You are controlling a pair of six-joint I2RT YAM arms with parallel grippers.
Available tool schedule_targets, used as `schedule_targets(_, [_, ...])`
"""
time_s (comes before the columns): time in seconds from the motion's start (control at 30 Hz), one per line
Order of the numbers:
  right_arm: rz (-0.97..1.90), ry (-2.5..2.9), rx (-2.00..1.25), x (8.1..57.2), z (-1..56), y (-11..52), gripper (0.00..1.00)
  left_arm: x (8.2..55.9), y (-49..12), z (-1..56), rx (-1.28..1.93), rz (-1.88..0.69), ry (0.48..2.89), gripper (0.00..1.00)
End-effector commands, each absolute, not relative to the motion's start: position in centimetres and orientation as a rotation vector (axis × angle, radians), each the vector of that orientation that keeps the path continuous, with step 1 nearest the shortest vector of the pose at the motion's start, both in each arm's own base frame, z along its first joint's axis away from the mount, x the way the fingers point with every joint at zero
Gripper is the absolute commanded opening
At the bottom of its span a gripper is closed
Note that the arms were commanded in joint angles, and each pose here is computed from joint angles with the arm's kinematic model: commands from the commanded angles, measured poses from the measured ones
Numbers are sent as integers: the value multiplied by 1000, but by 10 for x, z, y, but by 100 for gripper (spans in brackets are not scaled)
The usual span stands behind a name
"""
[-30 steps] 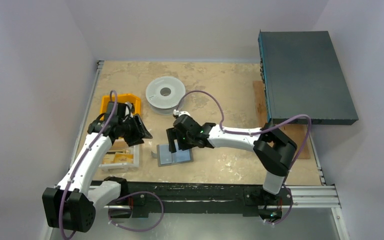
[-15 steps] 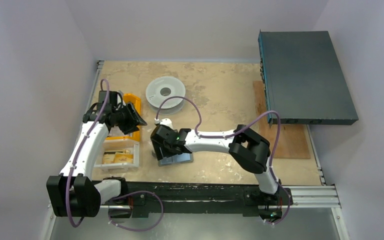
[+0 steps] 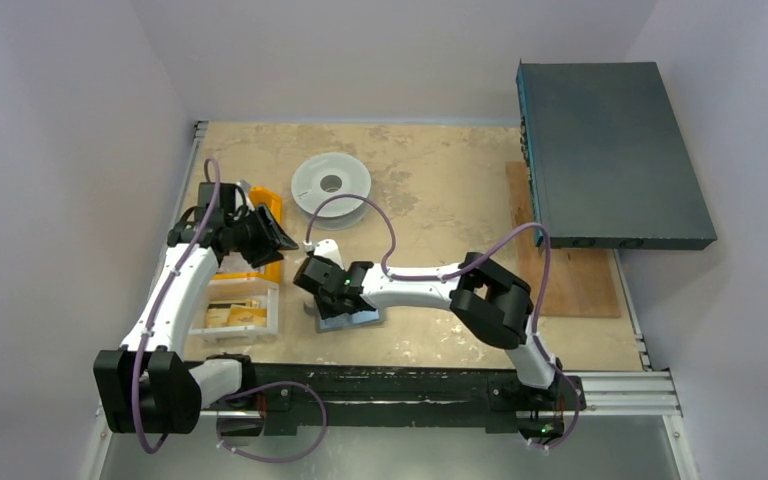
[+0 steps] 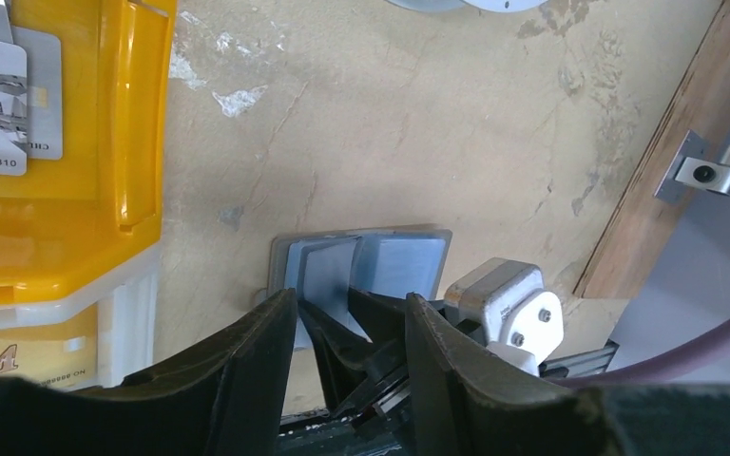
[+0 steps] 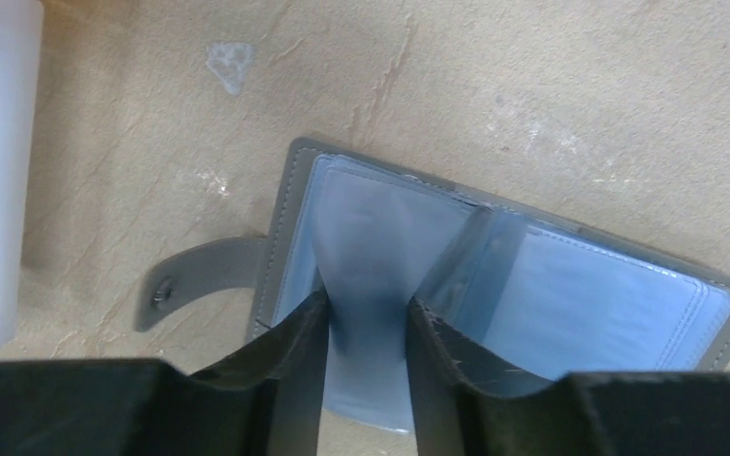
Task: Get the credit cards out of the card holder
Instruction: Remove the credit card from the card holder.
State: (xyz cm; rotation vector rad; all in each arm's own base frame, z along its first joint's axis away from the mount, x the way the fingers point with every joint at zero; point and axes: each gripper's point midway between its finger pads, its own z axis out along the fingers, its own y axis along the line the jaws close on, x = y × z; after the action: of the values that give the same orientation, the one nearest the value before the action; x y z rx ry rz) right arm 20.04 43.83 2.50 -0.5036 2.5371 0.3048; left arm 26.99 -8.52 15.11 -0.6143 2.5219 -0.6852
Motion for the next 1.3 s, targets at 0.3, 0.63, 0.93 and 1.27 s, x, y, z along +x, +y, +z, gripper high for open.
schedule_targets(0.3, [470,2682,-438,188,-3,403,9,244,-118,117,-533,-762,2600,34])
schedule_targets(0.63, [819,2659,-371,194,17,404,7,218,-156,70,-497,-743,2733,14])
schedule_targets(0.93, [942,2602,-355,198,41,405,7,212,-171,34,-551,-712,2803,0])
schedule_targets(1.27, [983,2561,-364,199,59,409,12,212,-178,21,-552,-689,2823,0])
